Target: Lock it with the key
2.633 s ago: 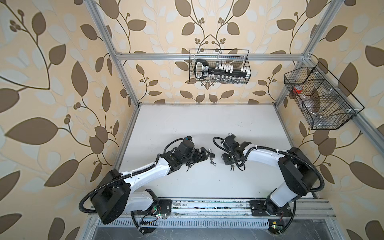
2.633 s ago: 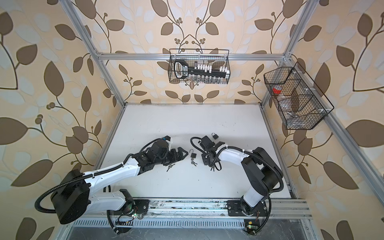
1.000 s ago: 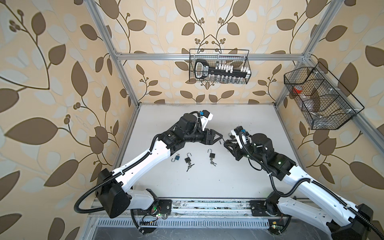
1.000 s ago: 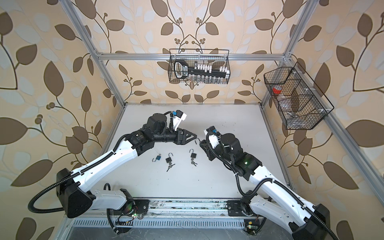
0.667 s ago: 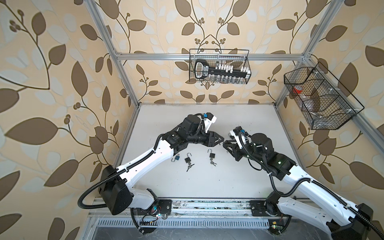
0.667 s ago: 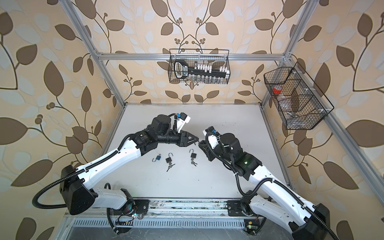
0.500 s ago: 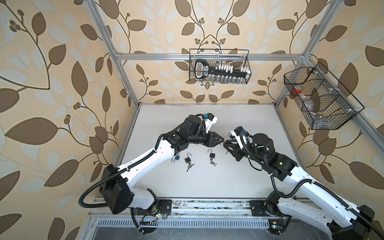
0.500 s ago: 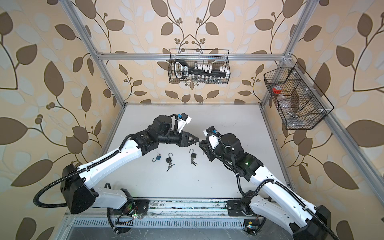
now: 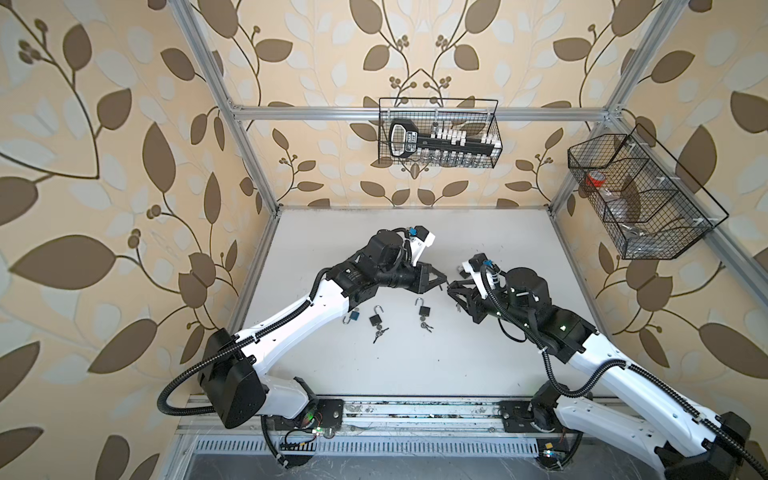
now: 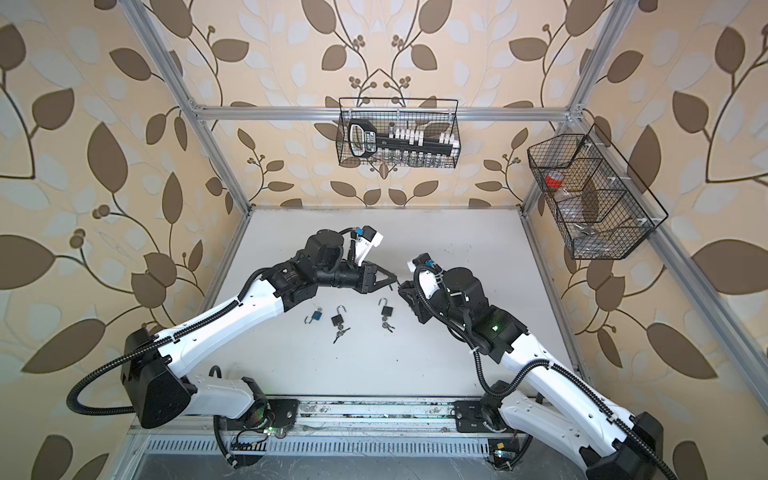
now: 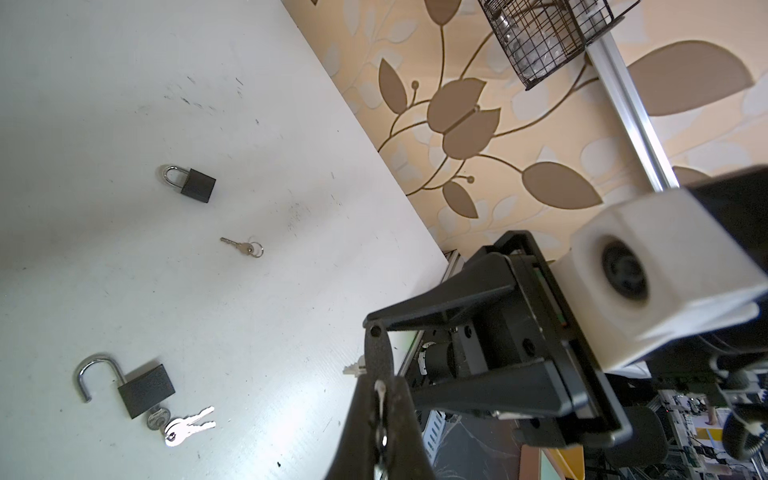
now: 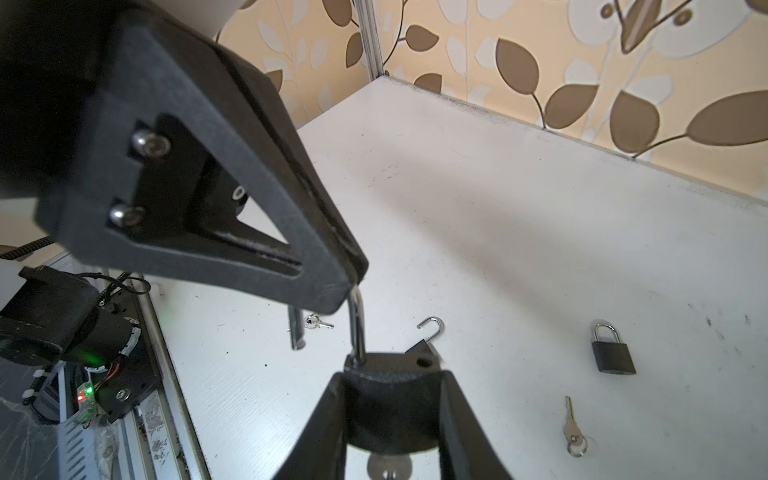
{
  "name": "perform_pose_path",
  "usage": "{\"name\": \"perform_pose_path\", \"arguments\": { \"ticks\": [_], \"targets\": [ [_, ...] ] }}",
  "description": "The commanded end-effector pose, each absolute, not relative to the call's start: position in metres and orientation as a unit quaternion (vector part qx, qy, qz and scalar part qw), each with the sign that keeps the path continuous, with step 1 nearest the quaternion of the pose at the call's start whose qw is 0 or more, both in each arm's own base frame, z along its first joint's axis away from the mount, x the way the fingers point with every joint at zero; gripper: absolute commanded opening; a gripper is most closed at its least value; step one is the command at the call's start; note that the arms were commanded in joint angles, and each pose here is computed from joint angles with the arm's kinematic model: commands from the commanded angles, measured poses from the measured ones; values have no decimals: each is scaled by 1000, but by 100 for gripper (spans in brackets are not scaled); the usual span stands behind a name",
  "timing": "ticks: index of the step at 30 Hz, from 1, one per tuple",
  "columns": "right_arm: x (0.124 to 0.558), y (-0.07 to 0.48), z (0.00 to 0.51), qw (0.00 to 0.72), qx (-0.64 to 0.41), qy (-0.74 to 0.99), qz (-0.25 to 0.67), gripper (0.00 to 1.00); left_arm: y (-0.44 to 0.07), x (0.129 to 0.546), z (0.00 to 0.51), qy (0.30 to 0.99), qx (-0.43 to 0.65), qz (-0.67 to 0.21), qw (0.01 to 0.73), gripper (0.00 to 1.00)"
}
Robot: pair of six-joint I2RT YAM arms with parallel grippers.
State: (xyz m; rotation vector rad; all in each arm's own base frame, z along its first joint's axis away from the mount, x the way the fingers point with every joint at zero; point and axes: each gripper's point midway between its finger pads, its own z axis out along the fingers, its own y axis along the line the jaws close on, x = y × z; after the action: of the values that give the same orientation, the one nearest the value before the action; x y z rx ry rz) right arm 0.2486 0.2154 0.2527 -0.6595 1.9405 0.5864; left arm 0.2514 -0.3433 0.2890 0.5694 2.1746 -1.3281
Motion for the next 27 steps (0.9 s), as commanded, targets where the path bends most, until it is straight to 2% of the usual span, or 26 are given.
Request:
{"name": "perform_pose_path", "arguments": {
  "ticks": [1,4,6,13,16,18,27],
  "targets": [
    [250,214,290,522,-270,772,241,12,-348,244,311,779,227,-514,277,0],
    [250,211,303,538,-274,762,232,51,-342,244,328,773,212,-520,296,0],
    [249,208,312,553,-277,752,227,69,-334,247,338,772,190,-516,318,0],
    [249,190,352,651,-250,686,206,93,-306,244,378,748,128,-532,376,0],
    [242,191,368,680,-253,652,220,99,-293,240,391,732,102,-545,396,0],
    [234,201,375,680,-286,633,236,99,-286,237,400,722,85,-557,402,0],
    [200,242,420,683,-367,524,352,82,-274,223,441,662,42,-633,400,0]
  ]
}}
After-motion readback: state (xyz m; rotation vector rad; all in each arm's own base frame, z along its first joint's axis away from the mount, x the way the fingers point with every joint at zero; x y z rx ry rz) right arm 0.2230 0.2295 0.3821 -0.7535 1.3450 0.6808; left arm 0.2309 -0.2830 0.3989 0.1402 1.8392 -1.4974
